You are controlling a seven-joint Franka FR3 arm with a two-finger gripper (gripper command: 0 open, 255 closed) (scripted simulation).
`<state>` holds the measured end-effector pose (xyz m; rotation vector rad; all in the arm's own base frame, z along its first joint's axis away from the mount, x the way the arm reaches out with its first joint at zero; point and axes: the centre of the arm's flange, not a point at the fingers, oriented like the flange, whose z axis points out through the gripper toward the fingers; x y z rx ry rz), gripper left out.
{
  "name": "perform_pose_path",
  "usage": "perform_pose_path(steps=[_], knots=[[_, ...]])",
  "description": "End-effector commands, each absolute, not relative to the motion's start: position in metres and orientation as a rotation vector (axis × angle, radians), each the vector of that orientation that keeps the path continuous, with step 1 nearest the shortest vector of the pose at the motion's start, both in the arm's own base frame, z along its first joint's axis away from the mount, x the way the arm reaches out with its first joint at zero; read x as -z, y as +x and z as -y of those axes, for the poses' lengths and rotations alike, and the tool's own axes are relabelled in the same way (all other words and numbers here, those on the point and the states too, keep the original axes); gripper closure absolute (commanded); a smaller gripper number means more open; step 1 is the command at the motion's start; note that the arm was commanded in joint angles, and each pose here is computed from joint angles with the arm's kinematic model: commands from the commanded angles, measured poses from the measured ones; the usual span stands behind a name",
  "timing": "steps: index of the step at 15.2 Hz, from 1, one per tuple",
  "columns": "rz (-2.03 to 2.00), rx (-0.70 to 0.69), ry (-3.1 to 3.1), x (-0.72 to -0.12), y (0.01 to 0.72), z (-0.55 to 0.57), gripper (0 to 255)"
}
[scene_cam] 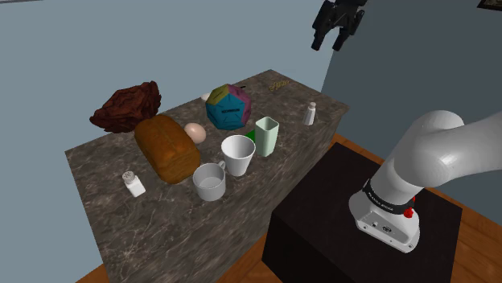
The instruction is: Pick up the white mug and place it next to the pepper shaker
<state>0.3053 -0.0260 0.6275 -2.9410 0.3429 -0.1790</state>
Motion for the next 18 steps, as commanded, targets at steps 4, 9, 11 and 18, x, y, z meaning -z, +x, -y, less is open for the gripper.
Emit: perform_pose_path(steps=[4,9,11,18], knots=[[-0.346,0.171,-2.958,-0.607,0.317,-0.009,0],[-0.352,0.157,-2.986,-0.573,0.336,-0.066,0],[-0.355,0.152,-2.997,-0.558,0.343,-0.088,0],[-0.363,0.132,-3.036,-0.505,0.369,-0.166,0]])
